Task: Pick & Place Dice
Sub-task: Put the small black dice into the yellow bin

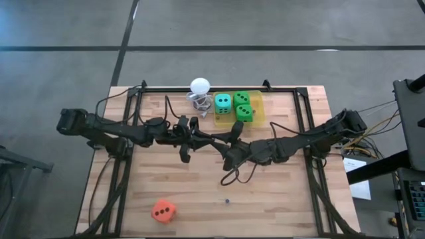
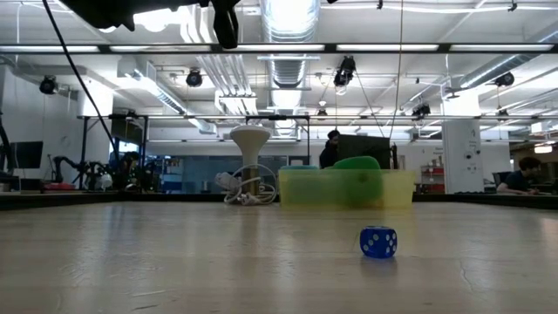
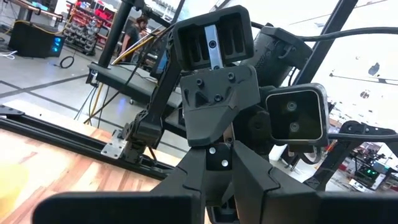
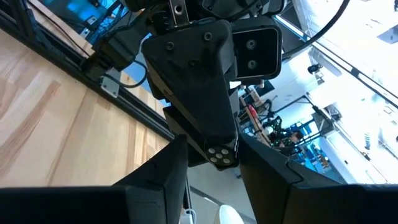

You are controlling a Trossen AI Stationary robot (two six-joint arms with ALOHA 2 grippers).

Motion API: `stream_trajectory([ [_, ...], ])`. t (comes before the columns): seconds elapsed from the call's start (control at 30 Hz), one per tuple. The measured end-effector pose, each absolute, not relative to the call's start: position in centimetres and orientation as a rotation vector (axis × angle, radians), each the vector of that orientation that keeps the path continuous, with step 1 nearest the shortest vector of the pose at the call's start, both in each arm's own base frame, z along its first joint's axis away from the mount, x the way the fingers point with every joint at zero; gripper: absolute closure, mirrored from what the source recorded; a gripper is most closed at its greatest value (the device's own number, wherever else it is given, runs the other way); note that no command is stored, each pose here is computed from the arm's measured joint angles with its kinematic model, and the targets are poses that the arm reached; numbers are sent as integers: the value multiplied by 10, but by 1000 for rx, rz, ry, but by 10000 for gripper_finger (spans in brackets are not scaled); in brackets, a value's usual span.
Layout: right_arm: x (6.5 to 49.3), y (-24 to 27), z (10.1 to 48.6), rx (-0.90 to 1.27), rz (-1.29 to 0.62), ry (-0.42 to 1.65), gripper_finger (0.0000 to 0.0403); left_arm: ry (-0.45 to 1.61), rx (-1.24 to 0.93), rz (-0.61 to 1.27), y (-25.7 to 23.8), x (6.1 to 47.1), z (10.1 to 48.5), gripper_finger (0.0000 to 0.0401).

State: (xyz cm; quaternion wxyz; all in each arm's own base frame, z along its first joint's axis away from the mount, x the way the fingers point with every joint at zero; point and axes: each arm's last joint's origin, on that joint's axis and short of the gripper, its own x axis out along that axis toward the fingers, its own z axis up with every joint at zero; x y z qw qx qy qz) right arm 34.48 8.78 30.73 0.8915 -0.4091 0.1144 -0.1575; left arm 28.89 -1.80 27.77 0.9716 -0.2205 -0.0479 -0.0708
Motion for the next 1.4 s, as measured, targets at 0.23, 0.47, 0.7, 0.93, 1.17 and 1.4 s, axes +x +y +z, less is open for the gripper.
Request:
stream_trajectory([
  [0.23, 345, 87, 308, -848, -329, 235, 302, -96, -453, -144, -18, 289, 278, 354],
  [0.47, 345, 88, 309, -851, -331, 231, 335, -94, -454, -147, -18, 289, 278, 354],
  [0.7, 345, 88, 310, -845, -341, 231, 342, -95, -456, -147, -18, 289, 278, 354],
  [0.93, 345, 87, 310, -844, -350, 236, 343, -93, -456, -145, -18, 289, 278, 354],
  [1.17, 345, 87, 310, -827, -353, 233, 346, -93, -456, -143, -18, 289, 278, 352],
  [1.4, 345, 87, 310, -803, -357, 229, 355, -93, -452, -143, -18, 289, 278, 287],
])
